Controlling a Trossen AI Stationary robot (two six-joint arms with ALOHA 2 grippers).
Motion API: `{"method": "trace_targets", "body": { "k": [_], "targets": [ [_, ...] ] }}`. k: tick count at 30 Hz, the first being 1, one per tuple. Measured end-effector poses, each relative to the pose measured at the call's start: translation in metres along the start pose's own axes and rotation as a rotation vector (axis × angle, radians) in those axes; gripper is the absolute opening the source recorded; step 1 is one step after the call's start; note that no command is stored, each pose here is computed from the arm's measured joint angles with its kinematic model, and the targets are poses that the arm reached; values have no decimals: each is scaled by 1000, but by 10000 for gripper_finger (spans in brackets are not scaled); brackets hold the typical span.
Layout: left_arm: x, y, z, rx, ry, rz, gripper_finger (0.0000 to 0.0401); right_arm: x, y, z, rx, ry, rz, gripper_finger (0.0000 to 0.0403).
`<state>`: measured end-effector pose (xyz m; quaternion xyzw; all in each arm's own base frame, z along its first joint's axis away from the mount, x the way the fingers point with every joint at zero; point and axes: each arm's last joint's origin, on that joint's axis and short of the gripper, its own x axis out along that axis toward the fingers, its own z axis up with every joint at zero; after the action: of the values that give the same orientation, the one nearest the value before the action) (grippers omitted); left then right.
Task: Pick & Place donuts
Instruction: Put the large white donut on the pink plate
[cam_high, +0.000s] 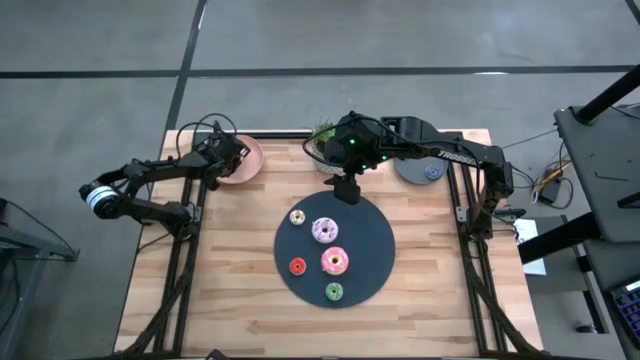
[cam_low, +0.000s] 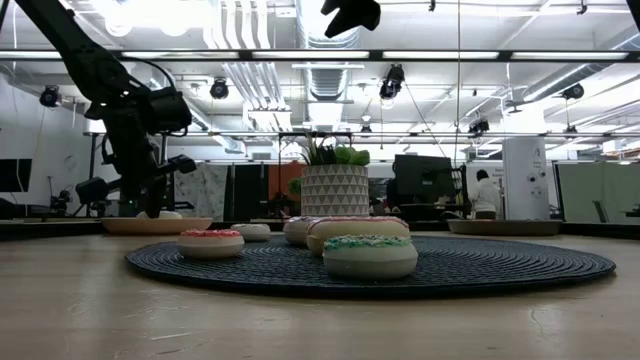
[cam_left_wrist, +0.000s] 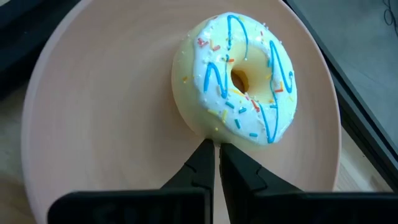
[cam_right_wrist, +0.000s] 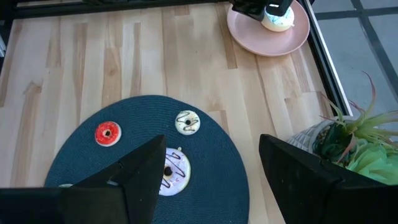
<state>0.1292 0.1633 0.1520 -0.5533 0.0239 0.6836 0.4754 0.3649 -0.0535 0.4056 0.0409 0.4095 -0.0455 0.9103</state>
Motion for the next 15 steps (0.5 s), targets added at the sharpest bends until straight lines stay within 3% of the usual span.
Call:
{"method": "trace_targets", "body": {
  "k": [15],
  "targets": [
    [0,0,-1,-29,46,-8,0,0,0,0,0,0,0,249]
  ]
}}
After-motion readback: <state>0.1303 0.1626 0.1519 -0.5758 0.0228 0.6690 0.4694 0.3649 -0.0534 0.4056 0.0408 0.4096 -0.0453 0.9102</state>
